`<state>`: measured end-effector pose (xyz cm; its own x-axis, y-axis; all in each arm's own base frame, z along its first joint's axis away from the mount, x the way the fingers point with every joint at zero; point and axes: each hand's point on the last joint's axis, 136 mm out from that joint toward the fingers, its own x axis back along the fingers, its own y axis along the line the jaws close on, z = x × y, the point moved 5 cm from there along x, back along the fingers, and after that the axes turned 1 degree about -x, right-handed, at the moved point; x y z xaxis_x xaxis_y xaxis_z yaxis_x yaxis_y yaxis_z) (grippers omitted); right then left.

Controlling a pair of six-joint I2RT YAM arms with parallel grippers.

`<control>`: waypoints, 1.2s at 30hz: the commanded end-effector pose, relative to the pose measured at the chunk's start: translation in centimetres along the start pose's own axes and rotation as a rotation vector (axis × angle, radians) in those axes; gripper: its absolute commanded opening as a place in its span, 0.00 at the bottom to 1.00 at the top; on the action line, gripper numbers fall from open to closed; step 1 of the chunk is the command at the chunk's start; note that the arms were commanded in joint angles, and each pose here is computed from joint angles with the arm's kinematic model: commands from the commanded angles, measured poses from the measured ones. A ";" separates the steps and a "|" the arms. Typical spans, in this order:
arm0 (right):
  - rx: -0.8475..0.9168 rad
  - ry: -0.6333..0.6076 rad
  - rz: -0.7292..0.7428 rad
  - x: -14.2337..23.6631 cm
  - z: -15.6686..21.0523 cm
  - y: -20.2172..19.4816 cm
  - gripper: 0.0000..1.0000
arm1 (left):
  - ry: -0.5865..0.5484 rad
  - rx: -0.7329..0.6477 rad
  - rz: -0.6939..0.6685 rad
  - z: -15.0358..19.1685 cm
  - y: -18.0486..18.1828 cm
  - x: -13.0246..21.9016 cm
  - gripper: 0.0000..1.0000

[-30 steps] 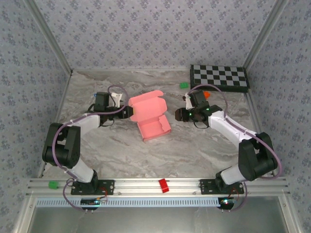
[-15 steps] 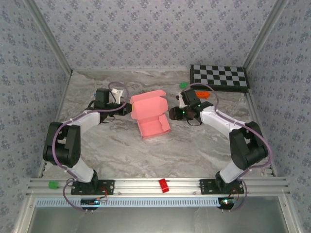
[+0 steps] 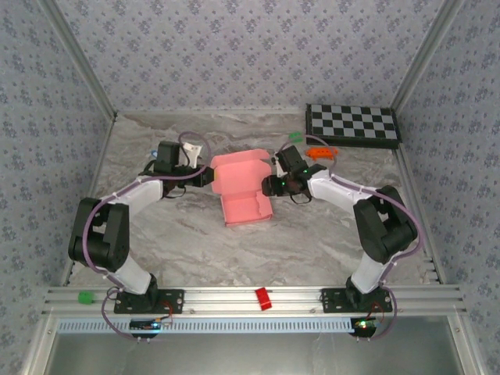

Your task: Fold the paper box

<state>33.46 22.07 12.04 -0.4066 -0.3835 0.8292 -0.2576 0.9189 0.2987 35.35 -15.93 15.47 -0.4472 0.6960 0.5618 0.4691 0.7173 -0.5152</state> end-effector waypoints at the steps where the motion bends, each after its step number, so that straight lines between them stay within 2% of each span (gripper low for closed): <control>1: 0.026 -0.017 0.006 -0.2 -0.7 0.6 0.55 | -0.055 -0.034 -0.014 -2.0 -1.3 1.3 0.00; 9: 0.044 -0.008 -0.004 -1.0 -0.2 1.3 0.55 | -0.069 -0.013 -0.025 -2.1 -1.5 1.7 0.00; 25: 0.063 -0.023 0.015 -3.3 -0.5 1.8 0.50 | -0.064 -0.013 -0.018 -1.8 -1.6 1.7 0.00; 36: 0.110 -0.004 0.113 -4.3 0.1 1.5 0.44 | -0.057 -0.014 -0.024 -1.7 -1.5 1.7 0.00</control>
<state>34.38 25.24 8.87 -0.4249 -0.3321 0.8421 -0.3048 0.9284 0.2124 35.34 -15.74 16.73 -0.4910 0.6711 0.5555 0.4519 0.7414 -0.4961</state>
